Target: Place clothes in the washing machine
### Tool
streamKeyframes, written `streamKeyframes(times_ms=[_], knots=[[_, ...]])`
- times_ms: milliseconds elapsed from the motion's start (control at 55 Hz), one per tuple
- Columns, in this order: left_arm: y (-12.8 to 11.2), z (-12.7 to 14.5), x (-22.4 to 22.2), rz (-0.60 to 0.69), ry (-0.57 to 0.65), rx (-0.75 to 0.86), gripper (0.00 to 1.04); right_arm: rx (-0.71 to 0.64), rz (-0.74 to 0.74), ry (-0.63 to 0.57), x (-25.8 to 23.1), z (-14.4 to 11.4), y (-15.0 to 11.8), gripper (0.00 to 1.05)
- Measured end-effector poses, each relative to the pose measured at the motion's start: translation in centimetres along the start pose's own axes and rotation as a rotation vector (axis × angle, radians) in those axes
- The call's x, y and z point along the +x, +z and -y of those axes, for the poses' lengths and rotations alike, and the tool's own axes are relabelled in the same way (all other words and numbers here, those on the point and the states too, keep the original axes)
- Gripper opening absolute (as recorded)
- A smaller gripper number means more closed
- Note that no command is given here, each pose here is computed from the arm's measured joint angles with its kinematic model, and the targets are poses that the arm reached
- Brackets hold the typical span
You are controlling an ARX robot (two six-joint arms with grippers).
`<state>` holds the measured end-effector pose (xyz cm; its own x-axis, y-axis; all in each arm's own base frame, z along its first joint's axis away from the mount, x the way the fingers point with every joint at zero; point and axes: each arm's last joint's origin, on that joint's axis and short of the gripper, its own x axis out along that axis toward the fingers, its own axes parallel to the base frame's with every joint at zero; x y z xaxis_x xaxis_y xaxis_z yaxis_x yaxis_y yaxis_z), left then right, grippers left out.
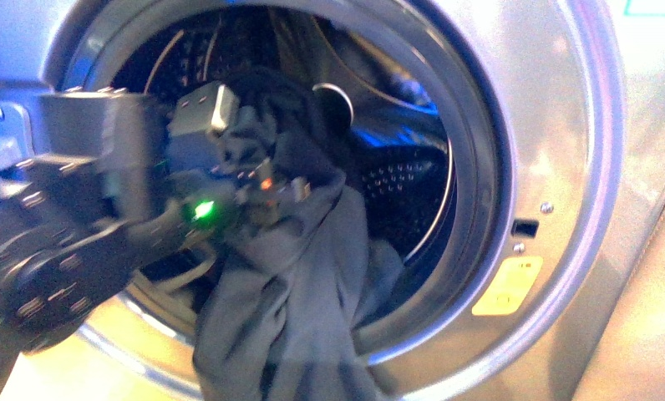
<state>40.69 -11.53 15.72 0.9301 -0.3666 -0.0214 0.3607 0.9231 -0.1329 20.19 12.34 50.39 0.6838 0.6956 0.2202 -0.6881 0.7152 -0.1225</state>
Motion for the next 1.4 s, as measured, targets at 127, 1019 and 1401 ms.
streamKeyframes(times_ms=[127,1019,1401], knots=[[-0.9,0.4,1.0,-0.010,0.005,-0.001,0.19,0.000,0.000,0.000,0.0,0.0,0.0,0.97],[-1.1,-0.4,8.2,-0.003,0.108,0.095,0.19,0.000,0.000,0.000,0.0,0.0,0.0,0.97],[0.8,-1.3,11.5,0.034,0.149,0.137,0.19,0.000,0.000,0.000,0.0,0.0,0.0,0.97]])
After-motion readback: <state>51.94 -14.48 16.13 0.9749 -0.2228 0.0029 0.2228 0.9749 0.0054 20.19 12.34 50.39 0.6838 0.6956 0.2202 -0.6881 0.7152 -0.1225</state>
